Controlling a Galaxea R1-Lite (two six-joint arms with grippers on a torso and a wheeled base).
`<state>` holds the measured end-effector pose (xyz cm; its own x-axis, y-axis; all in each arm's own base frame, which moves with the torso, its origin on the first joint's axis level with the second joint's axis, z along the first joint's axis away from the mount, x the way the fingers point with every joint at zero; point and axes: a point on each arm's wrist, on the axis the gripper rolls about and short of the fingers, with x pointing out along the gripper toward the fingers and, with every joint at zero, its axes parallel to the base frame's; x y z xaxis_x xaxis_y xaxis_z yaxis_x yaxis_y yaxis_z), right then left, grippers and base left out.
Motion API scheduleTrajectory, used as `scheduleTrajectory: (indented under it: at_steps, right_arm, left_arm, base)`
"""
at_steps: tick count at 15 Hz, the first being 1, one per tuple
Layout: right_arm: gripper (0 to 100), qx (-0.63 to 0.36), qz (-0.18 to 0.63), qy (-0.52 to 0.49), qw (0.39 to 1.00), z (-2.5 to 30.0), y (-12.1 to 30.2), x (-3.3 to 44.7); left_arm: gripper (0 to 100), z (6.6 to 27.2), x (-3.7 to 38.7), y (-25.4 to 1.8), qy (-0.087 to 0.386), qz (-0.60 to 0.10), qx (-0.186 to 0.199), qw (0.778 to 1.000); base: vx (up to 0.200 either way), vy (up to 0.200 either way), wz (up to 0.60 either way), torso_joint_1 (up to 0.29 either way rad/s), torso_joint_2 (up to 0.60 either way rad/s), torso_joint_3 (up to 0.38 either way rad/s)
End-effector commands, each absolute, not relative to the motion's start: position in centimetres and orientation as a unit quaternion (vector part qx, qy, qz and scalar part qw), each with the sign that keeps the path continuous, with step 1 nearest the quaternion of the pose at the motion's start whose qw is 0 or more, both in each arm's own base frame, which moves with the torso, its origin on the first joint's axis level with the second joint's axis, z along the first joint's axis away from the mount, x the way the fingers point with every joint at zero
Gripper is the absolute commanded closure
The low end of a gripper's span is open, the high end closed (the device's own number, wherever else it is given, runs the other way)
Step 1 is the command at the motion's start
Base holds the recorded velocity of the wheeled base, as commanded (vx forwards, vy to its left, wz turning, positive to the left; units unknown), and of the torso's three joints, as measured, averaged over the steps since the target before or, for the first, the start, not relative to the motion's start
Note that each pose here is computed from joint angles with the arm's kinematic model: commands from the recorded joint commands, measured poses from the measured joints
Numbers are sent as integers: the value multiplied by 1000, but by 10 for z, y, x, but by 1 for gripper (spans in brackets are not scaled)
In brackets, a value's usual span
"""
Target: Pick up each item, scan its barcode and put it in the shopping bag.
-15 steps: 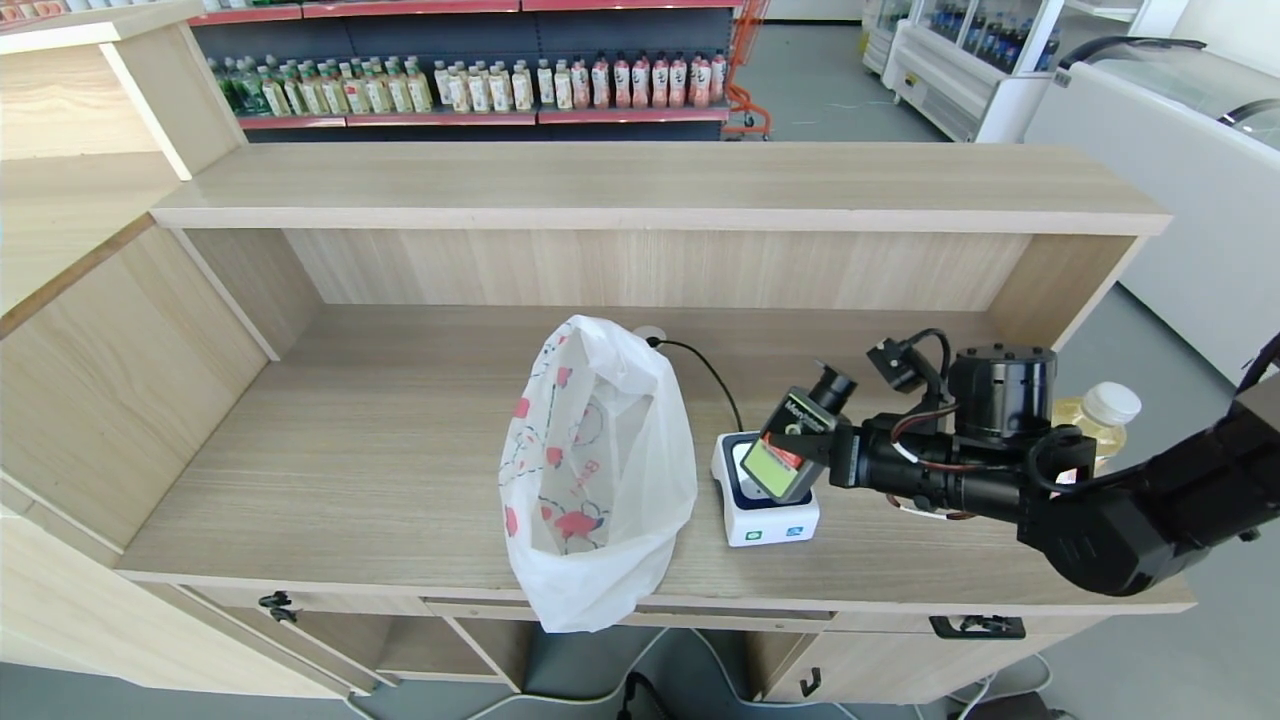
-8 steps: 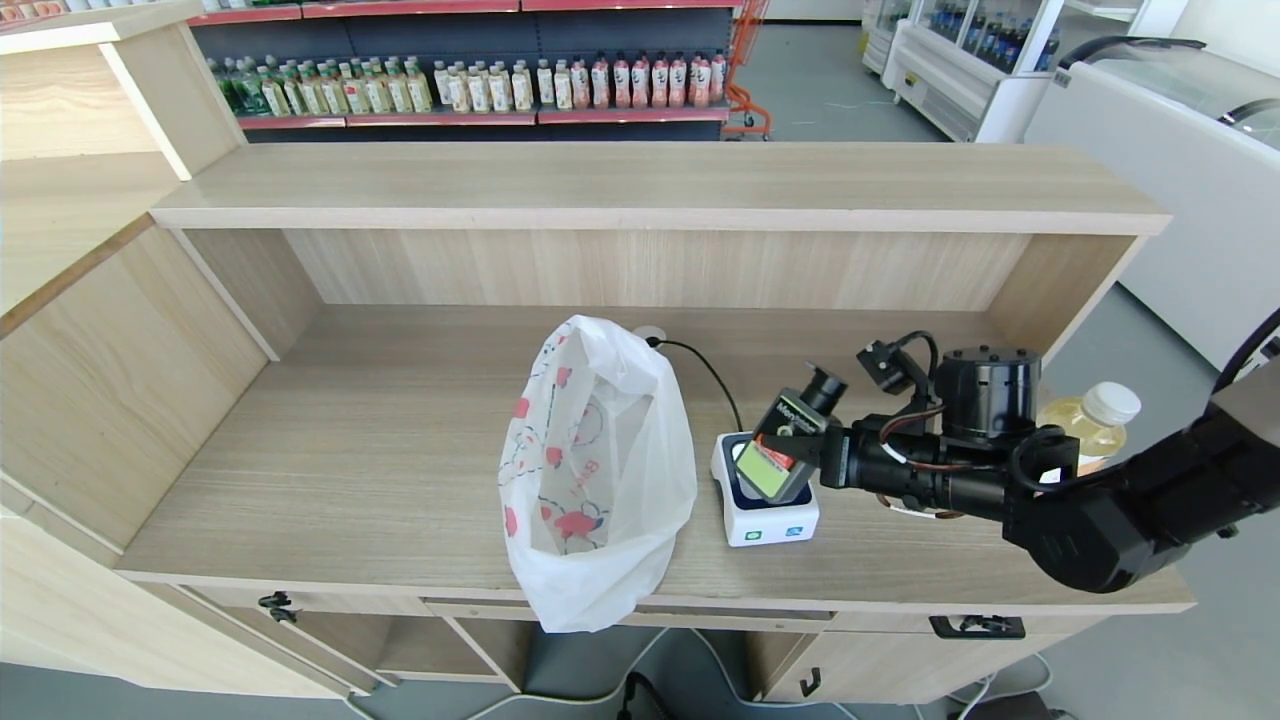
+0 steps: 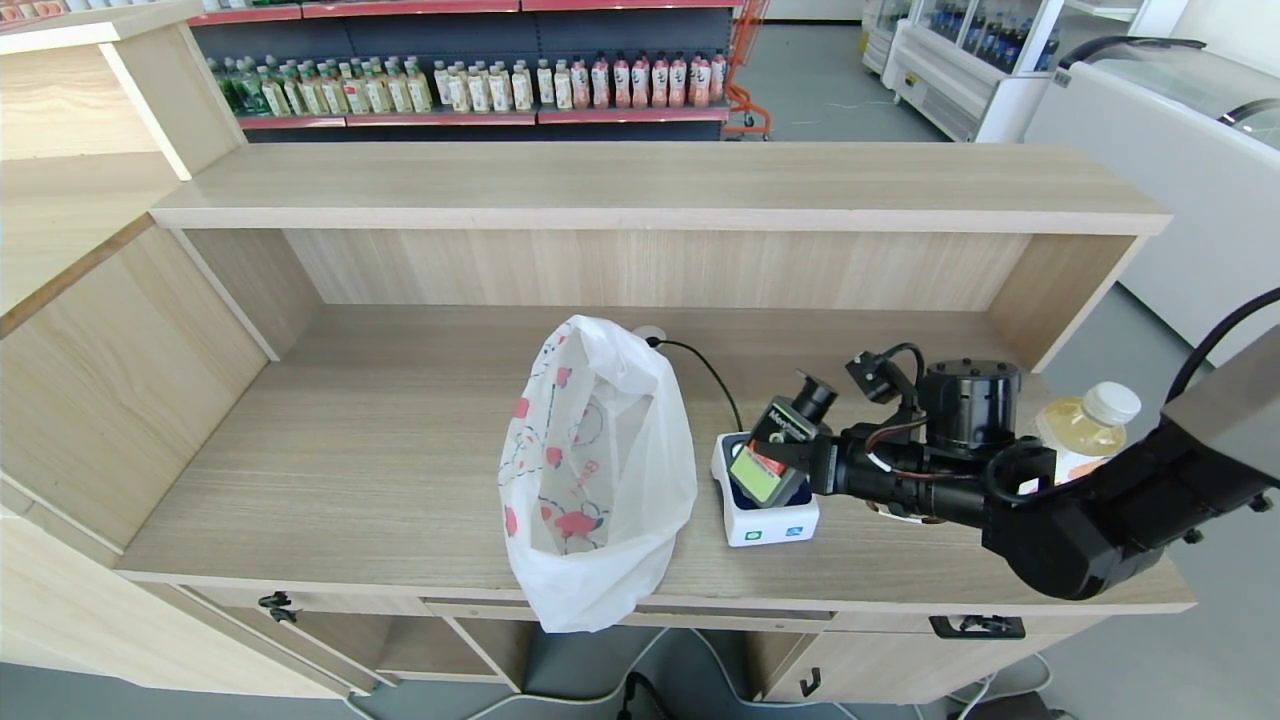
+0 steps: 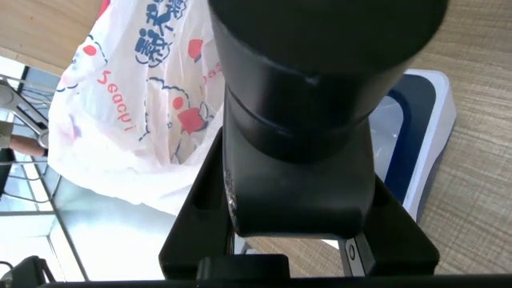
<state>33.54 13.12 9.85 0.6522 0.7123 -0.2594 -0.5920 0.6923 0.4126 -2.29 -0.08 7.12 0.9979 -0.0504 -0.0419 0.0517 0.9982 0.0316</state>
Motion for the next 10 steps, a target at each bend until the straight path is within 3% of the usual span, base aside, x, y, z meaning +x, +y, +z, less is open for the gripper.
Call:
scheduleTrajectory:
  at_steps: [1, 10]
  right_arm:
    - [100, 148, 364, 207, 896, 96, 131, 336]
    - [100, 148, 379, 196, 892, 96, 140, 336]
  left_arm:
    - [0, 71, -23, -1, 20, -26, 16, 999]
    - [0, 71, -23, -1, 20, -26, 16, 999]
  base:
    - [0, 0, 0, 0, 0, 0]
    - [0, 0, 0, 0, 0, 0]
